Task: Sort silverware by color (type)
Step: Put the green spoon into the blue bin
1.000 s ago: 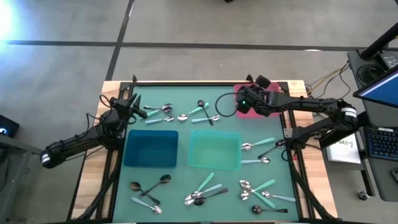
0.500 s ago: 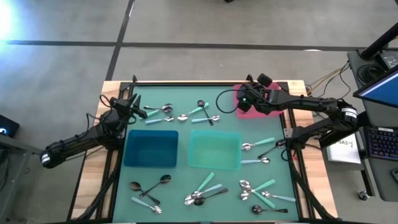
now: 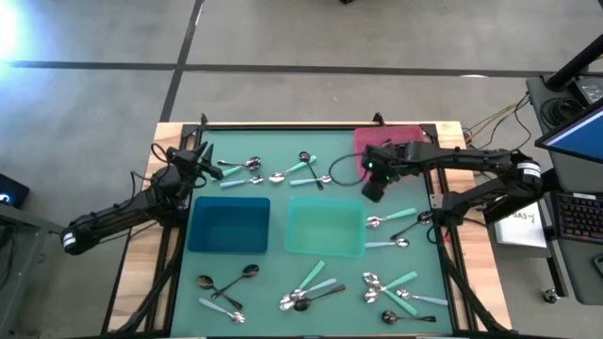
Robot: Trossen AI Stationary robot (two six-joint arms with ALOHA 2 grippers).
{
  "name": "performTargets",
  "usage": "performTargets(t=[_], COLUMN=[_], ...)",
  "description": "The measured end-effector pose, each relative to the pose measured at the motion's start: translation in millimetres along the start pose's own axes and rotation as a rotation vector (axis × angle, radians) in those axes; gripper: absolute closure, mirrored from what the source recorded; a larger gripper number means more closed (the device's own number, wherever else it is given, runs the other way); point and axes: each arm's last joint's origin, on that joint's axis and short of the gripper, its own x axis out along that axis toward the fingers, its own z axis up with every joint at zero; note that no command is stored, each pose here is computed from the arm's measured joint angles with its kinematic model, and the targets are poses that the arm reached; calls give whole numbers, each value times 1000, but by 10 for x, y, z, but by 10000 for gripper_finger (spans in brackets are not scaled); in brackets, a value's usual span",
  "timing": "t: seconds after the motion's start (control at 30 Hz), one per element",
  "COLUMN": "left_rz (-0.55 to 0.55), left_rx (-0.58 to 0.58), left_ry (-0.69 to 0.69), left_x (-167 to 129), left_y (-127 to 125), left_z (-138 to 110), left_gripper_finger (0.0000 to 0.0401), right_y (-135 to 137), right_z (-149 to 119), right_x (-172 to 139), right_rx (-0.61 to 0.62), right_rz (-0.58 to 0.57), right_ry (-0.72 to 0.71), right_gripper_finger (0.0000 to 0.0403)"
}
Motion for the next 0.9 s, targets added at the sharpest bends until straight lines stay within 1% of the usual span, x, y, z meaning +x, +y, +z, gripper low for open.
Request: performTargets(t=[0.13, 0.33, 0.5, 0.6, 0.73, 0.9], left_rz=[0, 0, 0, 0, 0, 0], left_rx=[0, 0, 0, 0, 0, 0], left_ry=[0, 0, 0, 0, 0, 0], left_x=[0, 0, 0, 0, 0, 0], left_y=[0, 0, 0, 0, 0, 0], left_z=[0, 0, 0, 0, 0, 0], left_gripper_finger=[324, 324, 324, 324, 324, 324], right_y=[185, 396, 520, 568, 633, 686], right_z=[-169, -357, -509, -607, -705, -713], right_x=[26, 75, 140, 192, 281, 355], right_rx=[-76, -145, -230, -275, -340, -349], right_rz=[11, 33, 94, 96, 113, 142], right_ry=[90, 129, 177, 198, 185, 120], right_gripper_finger=[308, 288, 273, 271, 275, 277])
